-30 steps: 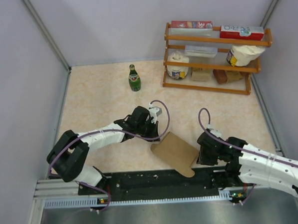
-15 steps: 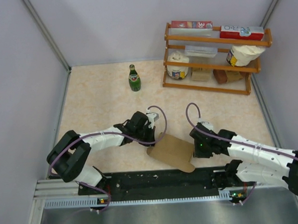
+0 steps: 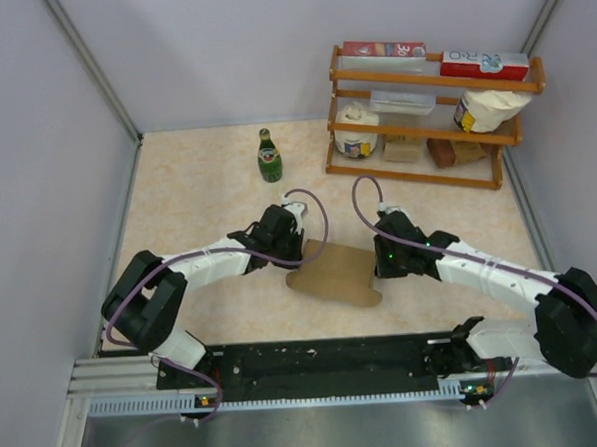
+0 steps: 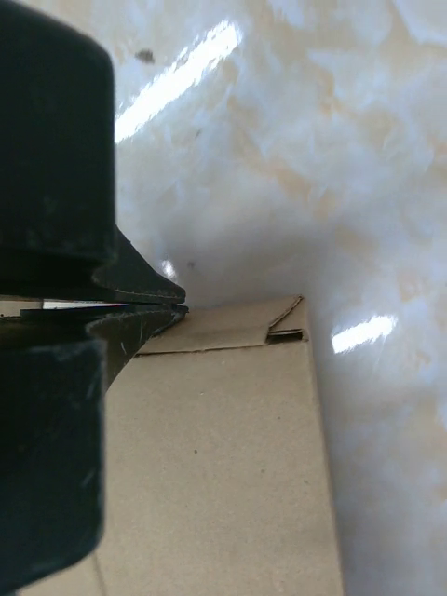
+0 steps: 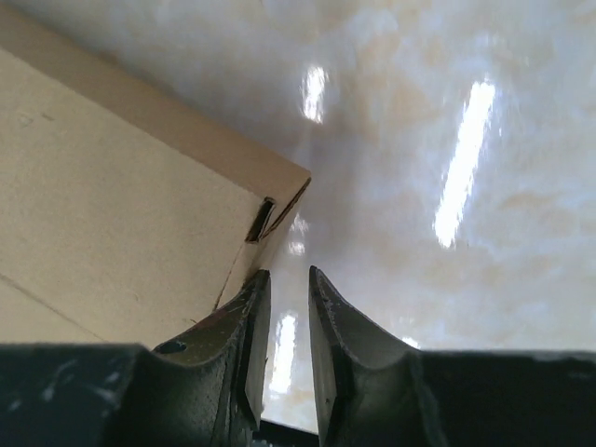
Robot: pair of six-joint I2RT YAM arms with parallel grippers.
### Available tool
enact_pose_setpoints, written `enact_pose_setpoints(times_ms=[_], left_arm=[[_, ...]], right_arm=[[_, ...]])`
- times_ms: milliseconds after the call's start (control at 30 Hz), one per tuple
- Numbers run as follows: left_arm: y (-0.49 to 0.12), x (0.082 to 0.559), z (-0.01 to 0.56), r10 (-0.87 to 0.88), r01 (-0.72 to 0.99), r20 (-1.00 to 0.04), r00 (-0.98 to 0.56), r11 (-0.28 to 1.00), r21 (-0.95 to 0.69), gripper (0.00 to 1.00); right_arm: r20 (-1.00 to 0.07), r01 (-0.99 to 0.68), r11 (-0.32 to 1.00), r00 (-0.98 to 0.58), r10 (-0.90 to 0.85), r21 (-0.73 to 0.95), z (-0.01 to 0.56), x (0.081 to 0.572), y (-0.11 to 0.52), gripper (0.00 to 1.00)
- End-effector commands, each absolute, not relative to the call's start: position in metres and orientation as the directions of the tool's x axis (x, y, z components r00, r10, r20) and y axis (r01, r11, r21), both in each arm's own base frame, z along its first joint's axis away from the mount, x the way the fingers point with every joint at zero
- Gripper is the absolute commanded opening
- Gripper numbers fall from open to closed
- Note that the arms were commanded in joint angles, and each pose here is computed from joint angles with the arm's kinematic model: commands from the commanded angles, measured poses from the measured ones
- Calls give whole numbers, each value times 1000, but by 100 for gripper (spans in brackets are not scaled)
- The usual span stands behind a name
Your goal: Fold the paper box
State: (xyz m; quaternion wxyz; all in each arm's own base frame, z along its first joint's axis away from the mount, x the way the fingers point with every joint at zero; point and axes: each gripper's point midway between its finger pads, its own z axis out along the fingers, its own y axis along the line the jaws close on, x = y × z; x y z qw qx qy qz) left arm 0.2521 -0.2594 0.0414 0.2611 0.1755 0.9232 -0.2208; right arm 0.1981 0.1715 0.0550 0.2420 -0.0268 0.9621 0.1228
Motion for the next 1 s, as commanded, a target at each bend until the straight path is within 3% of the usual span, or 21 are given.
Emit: enact_pose_setpoints(times_ms=[0, 233, 533, 633, 767, 933, 967], left_arm=[[-283, 282, 70, 152, 453, -629, -763, 819, -352, 0], [-276, 280, 61, 149, 410, -585, -797, 845, -343, 1], [-224, 271, 67, 67, 290, -620, -781, 919, -267, 8], [-214, 272, 78, 26, 263, -644, -764, 925, -274, 15], [-221, 269, 104, -37, 295, -694, -719, 888, -354, 22], [-255, 247, 131, -132, 416, -698, -704, 719, -556, 33], [-261, 242, 132, -138, 428, -683, -717, 687, -588, 39]], right_arm=[[-619, -272, 921, -784, -44, 279, 94, 257, 217, 24], [-634, -273, 941, -768, -89, 198, 92, 301, 206, 23], [-667, -159, 967, -745, 15, 200, 101, 301, 160, 25], [-677, -146, 963, -734, 47, 224, 110, 297, 153, 39], [-668, -231, 920, -743, 44, 318, 121, 284, 171, 51], [-666, -349, 838, -746, 22, 419, 132, 272, 196, 62], [-664, -355, 834, -748, 18, 422, 131, 271, 198, 63]])
